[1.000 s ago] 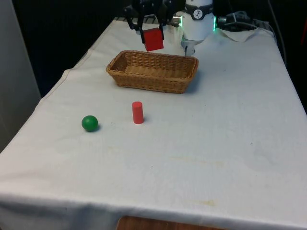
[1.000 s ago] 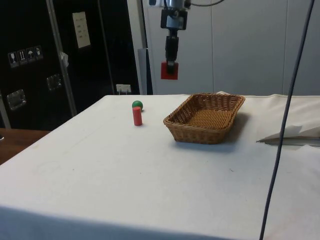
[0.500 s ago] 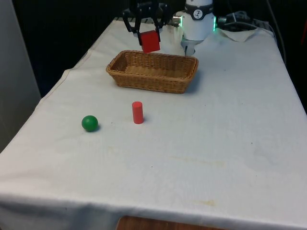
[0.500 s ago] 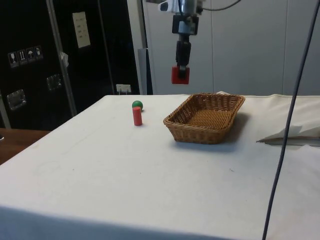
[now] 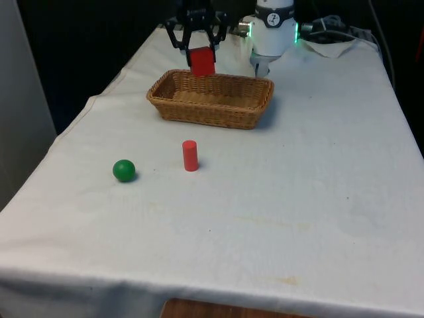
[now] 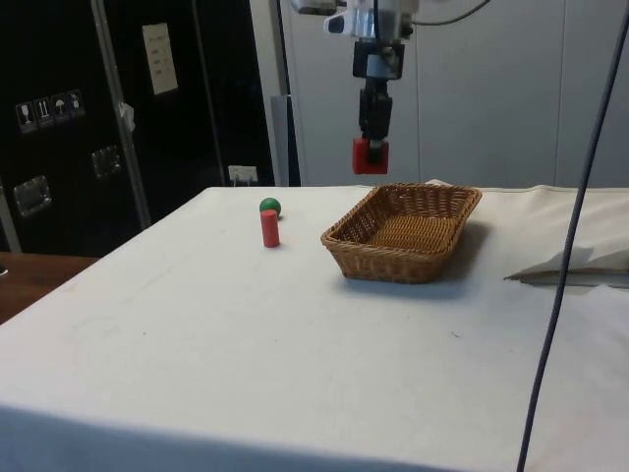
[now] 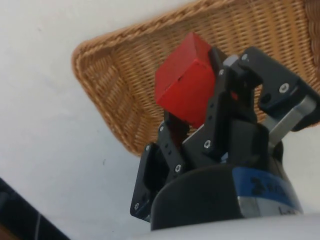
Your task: Pick up the object to the left of the cylinder and place it into the basket.
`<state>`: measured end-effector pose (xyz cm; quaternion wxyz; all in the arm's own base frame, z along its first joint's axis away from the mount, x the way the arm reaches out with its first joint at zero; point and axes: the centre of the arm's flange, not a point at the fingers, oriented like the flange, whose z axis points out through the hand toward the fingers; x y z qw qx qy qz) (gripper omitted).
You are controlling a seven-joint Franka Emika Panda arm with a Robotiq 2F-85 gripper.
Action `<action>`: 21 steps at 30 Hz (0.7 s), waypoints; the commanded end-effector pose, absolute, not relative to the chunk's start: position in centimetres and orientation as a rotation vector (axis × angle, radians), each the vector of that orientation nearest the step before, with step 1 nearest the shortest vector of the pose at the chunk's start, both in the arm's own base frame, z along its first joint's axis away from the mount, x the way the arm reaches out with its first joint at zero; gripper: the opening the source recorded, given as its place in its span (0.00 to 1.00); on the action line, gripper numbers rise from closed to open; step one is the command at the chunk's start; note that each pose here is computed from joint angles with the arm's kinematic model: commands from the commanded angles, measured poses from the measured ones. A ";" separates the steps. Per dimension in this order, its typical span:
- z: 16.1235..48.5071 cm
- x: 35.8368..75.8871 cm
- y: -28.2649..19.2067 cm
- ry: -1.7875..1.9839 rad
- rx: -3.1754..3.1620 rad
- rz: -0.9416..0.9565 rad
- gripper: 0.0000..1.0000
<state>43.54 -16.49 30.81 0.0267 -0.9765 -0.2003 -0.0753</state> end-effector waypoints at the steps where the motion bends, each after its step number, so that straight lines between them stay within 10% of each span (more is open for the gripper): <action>1: 30.7 43.4 -16.5 -0.625 -3.019 -0.229 0.00; 21: 26.7 40.4 -15.5 -0.681 -3.084 -0.214 0.00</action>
